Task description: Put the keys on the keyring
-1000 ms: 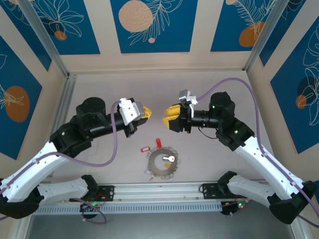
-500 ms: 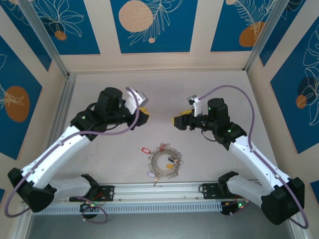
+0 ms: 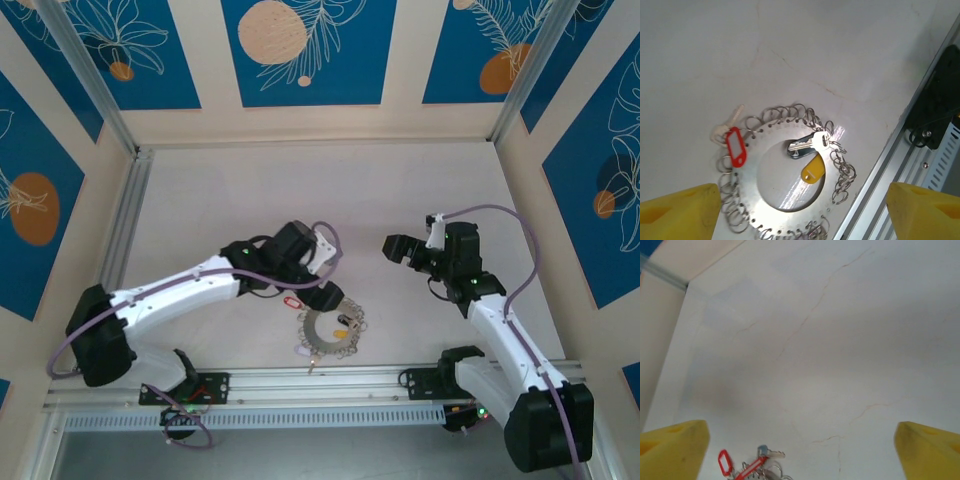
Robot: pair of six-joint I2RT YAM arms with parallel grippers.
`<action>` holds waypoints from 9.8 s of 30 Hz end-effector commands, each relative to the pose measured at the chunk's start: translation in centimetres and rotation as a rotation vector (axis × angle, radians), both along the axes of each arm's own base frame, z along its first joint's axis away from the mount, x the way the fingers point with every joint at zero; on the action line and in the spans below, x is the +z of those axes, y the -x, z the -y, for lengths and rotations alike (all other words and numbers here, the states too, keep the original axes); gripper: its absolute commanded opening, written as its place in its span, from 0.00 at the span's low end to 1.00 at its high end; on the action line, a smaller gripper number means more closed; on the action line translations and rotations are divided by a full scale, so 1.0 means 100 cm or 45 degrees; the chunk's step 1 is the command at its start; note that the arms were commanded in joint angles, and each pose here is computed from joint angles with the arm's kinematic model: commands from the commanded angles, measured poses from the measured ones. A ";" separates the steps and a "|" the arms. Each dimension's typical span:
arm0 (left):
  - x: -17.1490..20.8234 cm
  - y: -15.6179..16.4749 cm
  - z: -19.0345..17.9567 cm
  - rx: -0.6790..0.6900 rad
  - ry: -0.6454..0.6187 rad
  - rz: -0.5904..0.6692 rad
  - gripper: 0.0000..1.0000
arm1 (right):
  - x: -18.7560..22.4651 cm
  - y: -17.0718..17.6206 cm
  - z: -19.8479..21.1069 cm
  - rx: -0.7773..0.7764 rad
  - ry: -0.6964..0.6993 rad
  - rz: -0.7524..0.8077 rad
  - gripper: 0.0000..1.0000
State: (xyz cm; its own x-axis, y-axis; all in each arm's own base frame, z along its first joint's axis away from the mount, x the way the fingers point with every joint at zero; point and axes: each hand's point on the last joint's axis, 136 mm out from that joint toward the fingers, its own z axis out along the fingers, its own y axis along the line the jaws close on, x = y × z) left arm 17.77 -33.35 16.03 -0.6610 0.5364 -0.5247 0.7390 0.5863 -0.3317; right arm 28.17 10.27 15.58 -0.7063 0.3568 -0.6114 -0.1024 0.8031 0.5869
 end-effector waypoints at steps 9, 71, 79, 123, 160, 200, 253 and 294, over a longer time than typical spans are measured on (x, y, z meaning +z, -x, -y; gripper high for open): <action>-0.048 0.015 0.045 0.238 -0.192 -0.056 0.79 | -0.013 -0.005 0.051 -0.254 -0.018 0.078 1.00; -0.043 0.025 0.049 0.292 -0.296 -0.114 0.00 | -0.010 0.013 0.024 -0.096 0.116 0.246 1.00; 0.019 0.003 0.019 0.302 -0.095 -0.123 0.00 | 0.017 0.028 -0.004 0.123 0.036 0.394 1.00; 0.115 -0.059 -0.010 0.397 0.236 -0.148 0.00 | 0.079 0.075 -0.145 0.736 0.154 0.820 0.98; 0.131 -0.044 -0.010 0.288 0.226 -0.168 0.00 | 0.058 0.069 -0.145 0.829 0.413 0.868 0.77; 0.123 -0.030 -0.012 0.308 0.209 -0.343 0.00 | 0.057 0.029 -0.133 0.642 0.682 0.954 0.00; 0.068 -0.015 -0.028 0.683 0.397 -0.994 0.00 | 0.108 0.075 -0.107 0.512 0.657 1.097 0.63; 0.079 -0.032 -0.025 0.785 0.444 -0.968 0.00 | 0.037 0.132 -0.171 0.964 0.082 0.851 0.33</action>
State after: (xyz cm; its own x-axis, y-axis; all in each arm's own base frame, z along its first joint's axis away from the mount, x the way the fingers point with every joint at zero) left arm 20.50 -30.81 21.83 -0.9884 -0.1019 0.1125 -0.1514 0.6018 -0.7842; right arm 15.27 26.83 18.53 -0.2372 -0.1358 -0.9619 -0.8813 0.4467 0.1543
